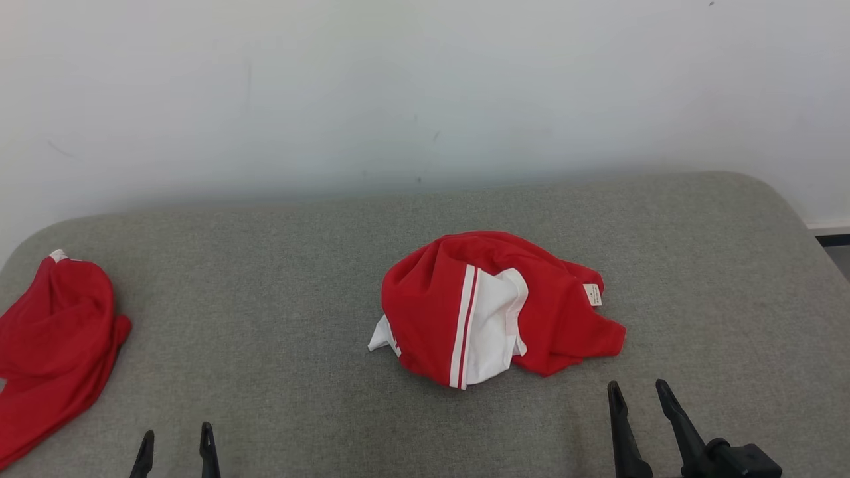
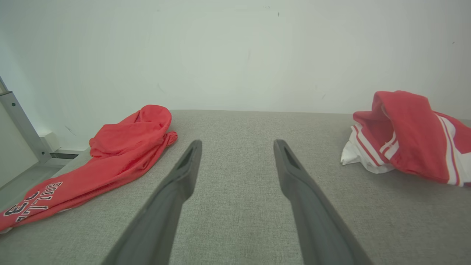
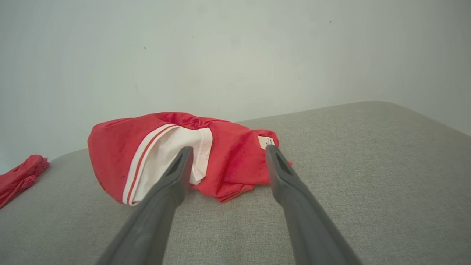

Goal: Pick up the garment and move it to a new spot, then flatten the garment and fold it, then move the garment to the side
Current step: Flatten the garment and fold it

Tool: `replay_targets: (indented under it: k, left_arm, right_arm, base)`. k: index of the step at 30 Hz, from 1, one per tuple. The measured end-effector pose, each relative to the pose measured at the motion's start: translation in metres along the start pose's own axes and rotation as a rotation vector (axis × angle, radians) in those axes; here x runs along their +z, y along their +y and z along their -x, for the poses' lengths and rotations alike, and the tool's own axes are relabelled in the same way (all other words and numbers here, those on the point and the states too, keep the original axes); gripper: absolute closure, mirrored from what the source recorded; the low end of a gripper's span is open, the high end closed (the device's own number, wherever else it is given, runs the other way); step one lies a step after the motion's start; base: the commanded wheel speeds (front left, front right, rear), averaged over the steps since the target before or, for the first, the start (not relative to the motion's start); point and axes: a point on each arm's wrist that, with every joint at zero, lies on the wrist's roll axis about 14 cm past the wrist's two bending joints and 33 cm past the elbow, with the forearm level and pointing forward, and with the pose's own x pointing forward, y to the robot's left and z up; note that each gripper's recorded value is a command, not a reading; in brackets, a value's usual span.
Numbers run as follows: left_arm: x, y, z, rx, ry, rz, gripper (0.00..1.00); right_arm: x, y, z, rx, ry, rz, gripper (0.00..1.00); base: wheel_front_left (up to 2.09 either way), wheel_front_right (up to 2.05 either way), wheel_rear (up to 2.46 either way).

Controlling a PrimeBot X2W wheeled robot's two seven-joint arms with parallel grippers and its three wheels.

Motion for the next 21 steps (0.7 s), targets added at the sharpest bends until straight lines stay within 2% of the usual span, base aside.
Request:
replay_targets:
  k: [21]
  left_arm:
    - [-0.0038, 0.0009, 0.0009, 0.004, 0.012, -0.006, 0.0]
  right_arm:
    - [-0.0088, 0.0011, 0.0008, 0.003, 0.028, -0.003, 0.0]
  base:
    - [0.0, 0.0, 0.0]
